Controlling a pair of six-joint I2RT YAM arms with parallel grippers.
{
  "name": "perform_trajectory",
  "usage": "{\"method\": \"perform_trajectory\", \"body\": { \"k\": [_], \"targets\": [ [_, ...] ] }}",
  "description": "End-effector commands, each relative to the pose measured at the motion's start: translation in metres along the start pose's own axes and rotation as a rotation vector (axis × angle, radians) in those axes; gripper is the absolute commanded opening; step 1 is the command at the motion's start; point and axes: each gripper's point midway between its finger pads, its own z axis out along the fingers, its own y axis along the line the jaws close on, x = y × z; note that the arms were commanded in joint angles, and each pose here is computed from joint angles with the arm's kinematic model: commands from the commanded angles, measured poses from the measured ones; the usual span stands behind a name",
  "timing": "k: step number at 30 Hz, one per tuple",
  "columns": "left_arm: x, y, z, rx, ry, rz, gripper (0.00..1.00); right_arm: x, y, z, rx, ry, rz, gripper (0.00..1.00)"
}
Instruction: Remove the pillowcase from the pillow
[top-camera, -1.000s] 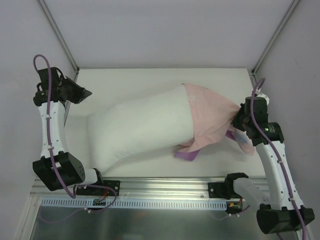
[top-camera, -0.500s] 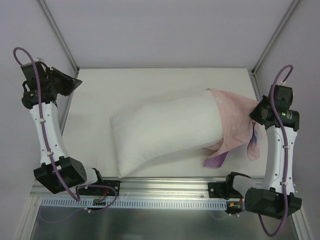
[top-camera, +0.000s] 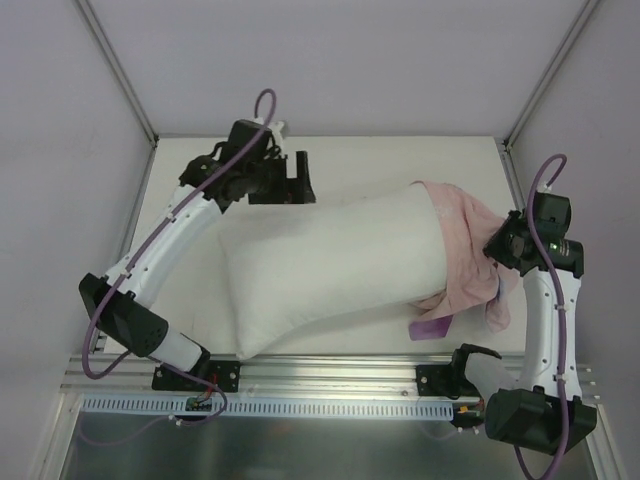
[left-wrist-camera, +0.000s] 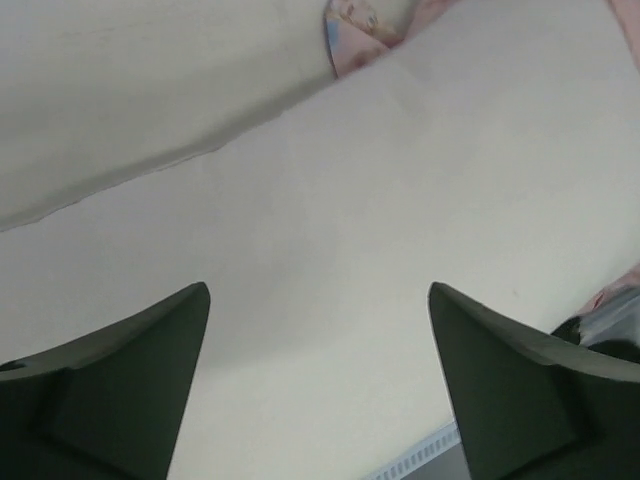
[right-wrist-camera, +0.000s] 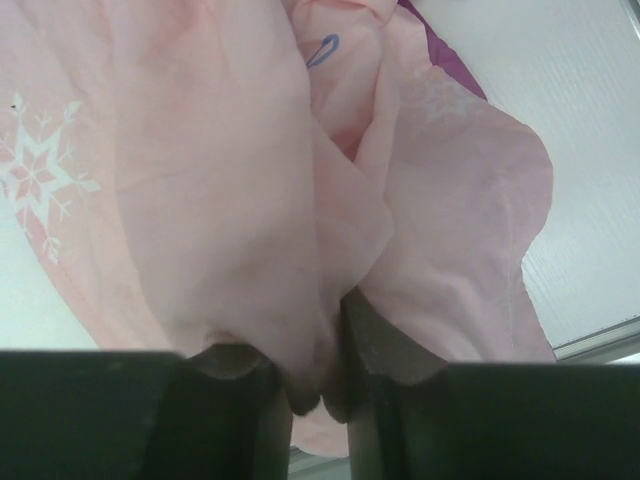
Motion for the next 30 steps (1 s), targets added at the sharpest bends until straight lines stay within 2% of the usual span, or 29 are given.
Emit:
{"method": "perform_trajectory", "body": {
  "k": [1, 2, 3, 6, 9, 13, 15, 20, 21, 22, 23, 24, 28, 30],
  "targets": [
    [0.001, -0.03, -0.005, -0.044, -0.035, 0.272, 0.97, 0.002, 0.014, -0.004, -0.083, -0.008, -0.007, 0.27],
    [0.008, -0.034, 0.0, -0.051, -0.02, 0.316, 0.99, 0.005, 0.013, -0.003, -0.081, 0.001, -0.008, 0.33],
    [0.013, -0.055, 0.004, -0.027, -0.015, 0.41, 0.99, 0.007, 0.013, -0.002, -0.084, 0.006, -0.008, 0.49],
    [0.037, -0.088, 0.021, 0.006, 0.039, 0.54, 0.99, 0.012, 0.014, 0.0, -0.086, 0.019, -0.015, 0.69],
    [0.062, -0.117, 0.038, 0.04, 0.084, 0.661, 0.99, 0.015, 0.012, -0.001, -0.077, 0.028, -0.03, 0.83],
    [0.09, -0.149, 0.058, 0.076, 0.123, 0.773, 0.99, 0.013, 0.007, -0.009, -0.05, 0.014, -0.05, 0.92],
    [0.101, -0.159, 0.072, 0.087, 0.146, 0.8, 0.99, 0.009, 0.004, -0.016, -0.036, -0.007, -0.059, 0.94],
    [0.131, -0.147, 0.112, 0.05, 0.251, 0.813, 0.99, -0.002, -0.004, -0.034, 0.001, -0.071, -0.074, 0.94],
    [0.135, -0.144, 0.115, 0.049, 0.267, 0.817, 0.83, -0.003, -0.005, -0.036, 0.006, -0.076, -0.08, 0.95],
    [0.138, -0.14, 0.118, 0.038, 0.275, 0.817, 0.55, -0.005, -0.005, -0.04, 0.006, -0.086, -0.08, 0.95],
    [0.139, -0.131, 0.12, 0.006, 0.283, 0.813, 0.19, -0.006, -0.006, -0.041, 0.011, -0.09, -0.081, 0.95],
    [0.138, -0.125, 0.12, -0.026, 0.278, 0.783, 0.0, -0.006, -0.006, -0.043, 0.015, -0.091, -0.084, 0.95],
    [0.14, -0.085, 0.106, -0.076, 0.315, 0.681, 0.0, -0.005, 0.018, -0.05, -0.115, -0.065, -0.123, 0.98],
    [0.127, -0.077, 0.094, -0.031, 0.288, 0.597, 0.0, -0.002, 0.031, -0.05, -0.167, -0.038, -0.153, 1.0]
  ]
}}
